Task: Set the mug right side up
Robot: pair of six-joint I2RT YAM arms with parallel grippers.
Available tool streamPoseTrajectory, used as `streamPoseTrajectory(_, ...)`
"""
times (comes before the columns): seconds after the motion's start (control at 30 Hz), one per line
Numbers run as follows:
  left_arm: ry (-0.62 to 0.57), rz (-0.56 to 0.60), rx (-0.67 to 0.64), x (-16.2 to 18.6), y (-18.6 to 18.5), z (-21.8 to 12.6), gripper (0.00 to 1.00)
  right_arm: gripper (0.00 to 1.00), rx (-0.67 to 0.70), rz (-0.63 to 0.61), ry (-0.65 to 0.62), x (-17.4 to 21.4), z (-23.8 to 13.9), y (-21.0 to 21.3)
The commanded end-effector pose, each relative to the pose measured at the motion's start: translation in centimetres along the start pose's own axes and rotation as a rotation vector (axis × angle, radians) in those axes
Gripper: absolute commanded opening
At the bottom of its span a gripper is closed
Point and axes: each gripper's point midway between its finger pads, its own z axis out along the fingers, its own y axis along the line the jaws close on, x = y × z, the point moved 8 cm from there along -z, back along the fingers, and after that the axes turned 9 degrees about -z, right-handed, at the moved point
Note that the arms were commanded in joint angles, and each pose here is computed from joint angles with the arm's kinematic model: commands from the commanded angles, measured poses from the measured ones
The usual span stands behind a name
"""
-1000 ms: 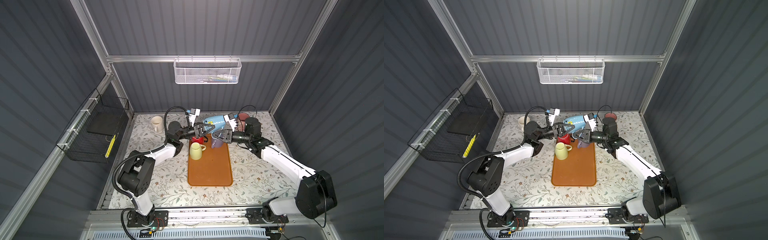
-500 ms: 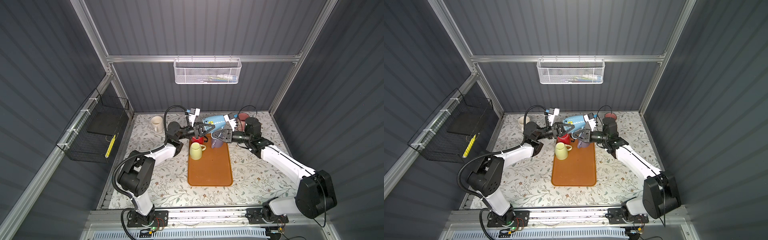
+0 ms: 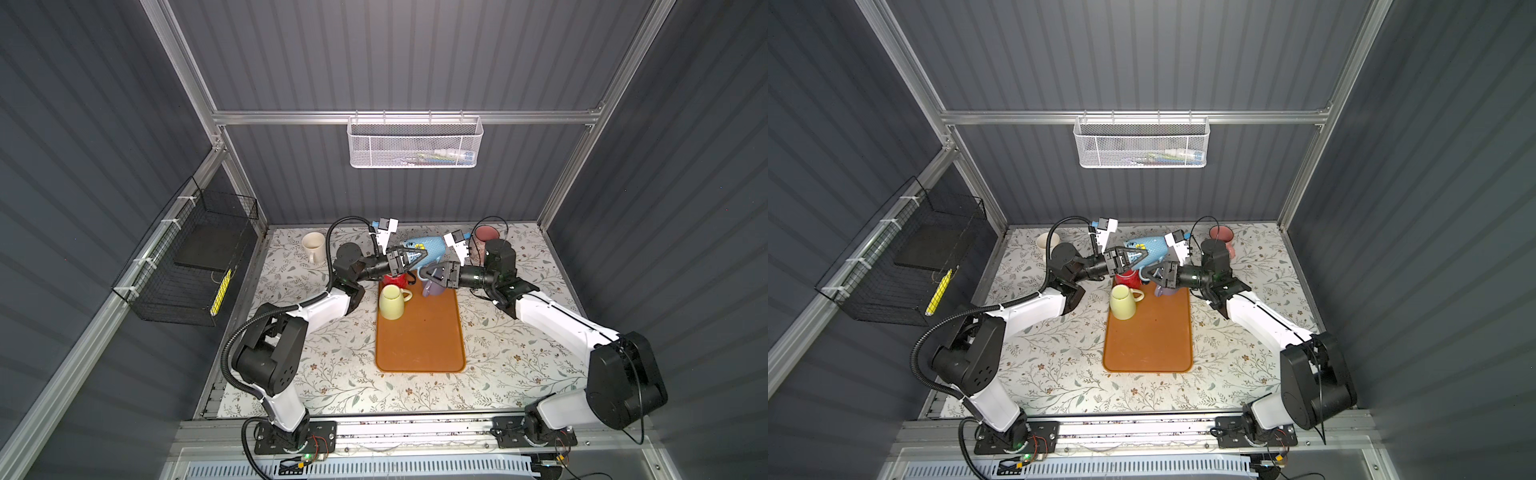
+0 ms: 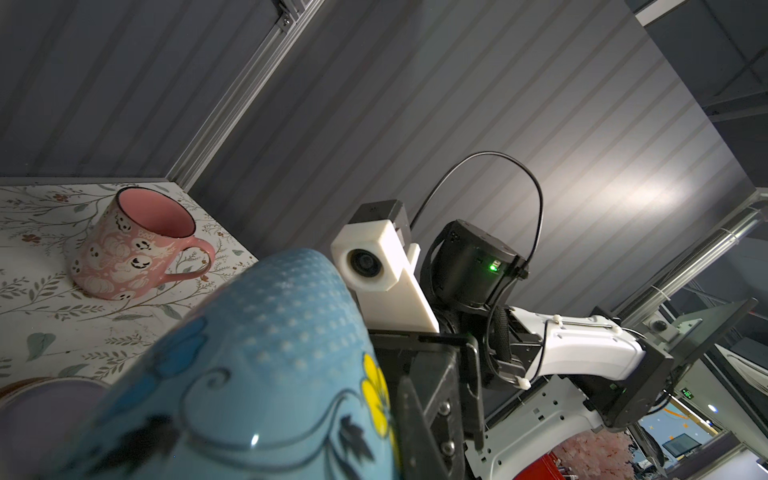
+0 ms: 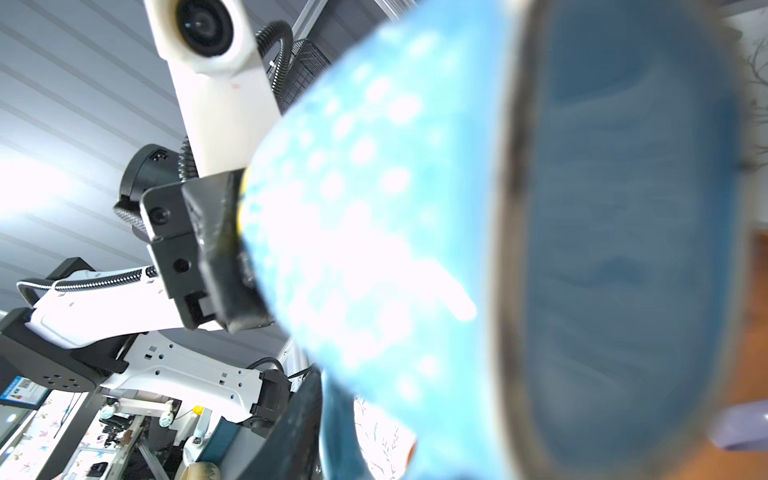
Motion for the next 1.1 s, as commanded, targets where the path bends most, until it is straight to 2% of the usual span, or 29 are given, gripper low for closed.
streamPoseTrajectory(0.0,-0.044,0.086,-0.019,-1.5,-1.7,-1.3,0.0,0.43,-0.006,-0.049,-0.02,-0.2,-0.2,0.2)
streamPoseTrajectory(0.4,0.086,0.188,-0.403,-2.5,-2.1,-3.2,0.0,0.44,0.04,-0.031,-0.006,0.3,-0.8,-0.8)
streamPoseTrajectory(0.7,0.162,0.254,-0.641,-4.8,-2.7,-4.7,0.0,0.44,0.062,-0.019,0.007,1.1,-0.9,-1.3)
streamPoseTrajectory(1.07,0.284,0.26,-0.898,-7.0,0.0,-6.7,0.0,0.44,0.103,-0.023,0.044,2.1,-1.1,-1.7)
